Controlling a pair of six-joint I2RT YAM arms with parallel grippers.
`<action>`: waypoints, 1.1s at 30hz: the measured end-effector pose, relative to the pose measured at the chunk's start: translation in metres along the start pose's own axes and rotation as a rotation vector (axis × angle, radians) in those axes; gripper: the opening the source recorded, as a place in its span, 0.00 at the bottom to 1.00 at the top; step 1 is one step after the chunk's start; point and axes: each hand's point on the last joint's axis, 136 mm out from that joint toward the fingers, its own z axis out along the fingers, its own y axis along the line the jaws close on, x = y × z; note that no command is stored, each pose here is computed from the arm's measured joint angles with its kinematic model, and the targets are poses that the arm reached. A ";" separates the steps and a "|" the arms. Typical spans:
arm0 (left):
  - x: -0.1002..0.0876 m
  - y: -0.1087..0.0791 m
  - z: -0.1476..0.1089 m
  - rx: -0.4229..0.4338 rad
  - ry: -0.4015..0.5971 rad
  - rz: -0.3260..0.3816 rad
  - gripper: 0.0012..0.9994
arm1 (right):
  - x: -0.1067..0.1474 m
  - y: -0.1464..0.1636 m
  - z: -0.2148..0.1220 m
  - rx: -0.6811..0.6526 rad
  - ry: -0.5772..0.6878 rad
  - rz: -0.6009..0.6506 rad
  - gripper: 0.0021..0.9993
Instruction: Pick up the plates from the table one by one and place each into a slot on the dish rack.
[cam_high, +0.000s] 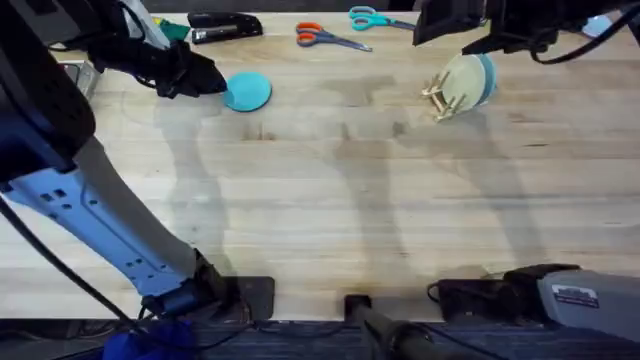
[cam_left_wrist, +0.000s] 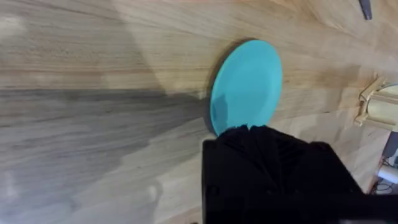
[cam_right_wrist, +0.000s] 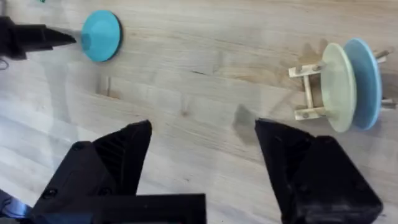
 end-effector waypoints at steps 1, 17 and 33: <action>0.000 0.000 0.000 0.000 -0.001 0.001 0.04 | 0.000 0.000 0.000 0.000 0.000 0.000 1.00; 0.000 0.024 0.025 0.004 0.026 -0.025 0.04 | 0.000 0.000 0.000 0.000 0.000 0.000 1.00; -0.001 0.025 0.026 -0.003 0.030 -0.026 0.04 | -0.007 0.033 0.007 -0.059 -0.037 -0.089 1.00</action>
